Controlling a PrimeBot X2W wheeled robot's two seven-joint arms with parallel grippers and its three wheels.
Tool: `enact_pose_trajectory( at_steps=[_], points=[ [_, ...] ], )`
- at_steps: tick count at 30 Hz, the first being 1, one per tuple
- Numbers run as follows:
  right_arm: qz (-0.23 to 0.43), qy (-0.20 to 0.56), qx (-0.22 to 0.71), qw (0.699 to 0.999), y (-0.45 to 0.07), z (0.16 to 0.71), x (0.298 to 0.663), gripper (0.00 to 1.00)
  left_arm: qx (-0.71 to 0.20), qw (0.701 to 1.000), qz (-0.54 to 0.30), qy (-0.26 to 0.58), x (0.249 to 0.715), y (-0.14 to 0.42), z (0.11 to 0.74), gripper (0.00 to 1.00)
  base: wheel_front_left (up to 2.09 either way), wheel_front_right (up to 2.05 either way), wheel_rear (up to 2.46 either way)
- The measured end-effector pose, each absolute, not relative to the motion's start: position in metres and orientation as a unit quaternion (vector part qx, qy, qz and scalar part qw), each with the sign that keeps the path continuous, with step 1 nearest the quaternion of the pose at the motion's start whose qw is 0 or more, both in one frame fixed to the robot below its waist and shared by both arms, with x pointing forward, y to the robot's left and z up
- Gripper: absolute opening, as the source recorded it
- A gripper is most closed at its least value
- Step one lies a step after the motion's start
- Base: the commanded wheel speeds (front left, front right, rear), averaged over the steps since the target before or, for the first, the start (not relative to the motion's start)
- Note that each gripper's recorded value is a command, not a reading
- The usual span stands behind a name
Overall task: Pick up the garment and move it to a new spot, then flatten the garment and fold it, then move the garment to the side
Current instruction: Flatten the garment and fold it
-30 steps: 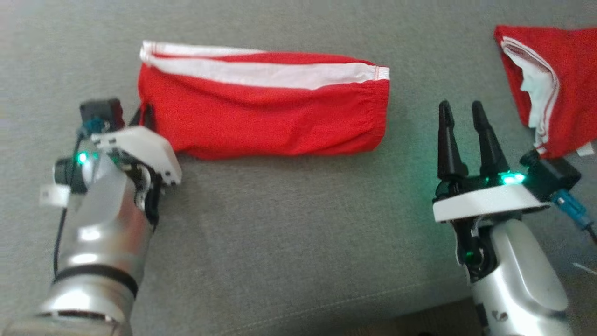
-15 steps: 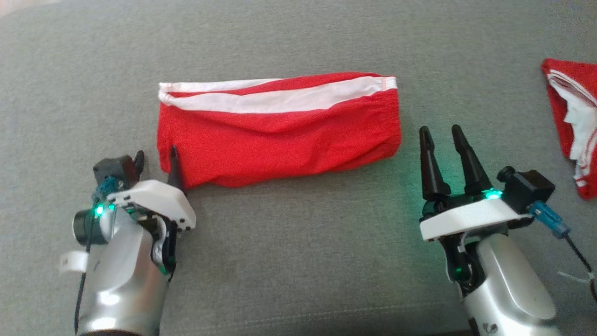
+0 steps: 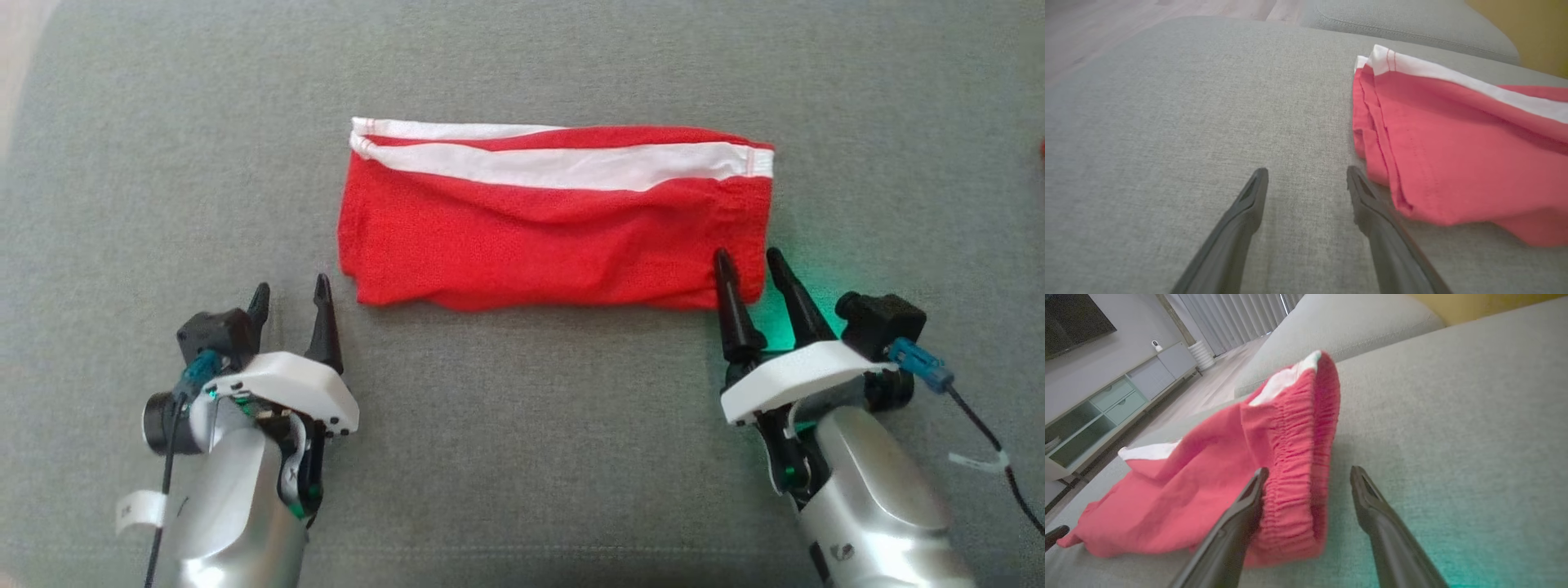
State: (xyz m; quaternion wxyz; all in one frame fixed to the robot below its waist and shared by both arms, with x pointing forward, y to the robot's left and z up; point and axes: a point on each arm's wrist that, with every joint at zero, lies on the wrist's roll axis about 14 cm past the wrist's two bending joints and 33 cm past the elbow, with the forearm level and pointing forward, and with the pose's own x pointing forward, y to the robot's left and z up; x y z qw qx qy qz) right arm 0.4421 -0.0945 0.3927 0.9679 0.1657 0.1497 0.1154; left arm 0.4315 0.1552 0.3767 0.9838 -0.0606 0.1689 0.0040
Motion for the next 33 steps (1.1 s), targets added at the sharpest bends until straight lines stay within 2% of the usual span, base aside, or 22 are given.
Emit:
enact_pose_trajectory(
  at_steps=[8, 9, 10, 11, 12, 21, 29, 33],
  points=[
    [0.115, 0.186, 0.18, 0.959, -0.088, 0.373, 0.44, 1.0, -0.058, 0.984, 0.011, 0.165, 0.43, 0.162, 0.378, 1.0, 0.0, 0.0, 0.0],
    [0.117, 0.188, 0.183, 0.958, -0.087, 0.373, 0.44, 0.95, -0.058, 0.984, 0.011, 0.166, 0.429, 0.162, 0.378, 1.0, 0.0, 0.0, 0.0],
    [0.118, 0.189, 0.184, 0.957, -0.086, 0.372, 0.441, 0.67, -0.058, 0.984, 0.011, 0.166, 0.429, 0.162, 0.378, 1.0, 0.0, 0.0, 0.0],
    [0.121, 0.19, 0.187, 0.956, -0.085, 0.372, 0.441, 0.31, -0.057, 0.984, 0.011, 0.168, 0.428, 0.162, 0.377, 1.0, 0.0, 0.0, 0.0],
    [0.122, 0.19, 0.191, 0.955, -0.083, 0.373, 0.442, 0.0, -0.055, 0.984, 0.01, 0.169, 0.428, 0.161, 0.376, 1.0, 0.0, 0.0, 0.0],
    [0.119, 0.18, 0.219, 0.952, -0.079, 0.384, 0.447, 0.0, -0.054, 0.985, 0.003, 0.164, 0.427, 0.158, 0.379, 1.0, 0.0, 0.0, 0.0],
    [0.068, 0.159, 0.228, 0.958, -0.111, 0.392, 0.443, 0.0, -0.059, 0.987, 0.002, 0.151, 0.419, 0.155, 0.387, 1.0, 0.0, 0.0, 0.0],
    [0.07, 0.138, 0.211, 0.965, -0.116, 0.404, 0.445, 0.0, -0.061, 0.989, -0.002, 0.138, 0.419, 0.152, 0.395, 1.0, 0.0, 0.0, 0.0]
  ],
)
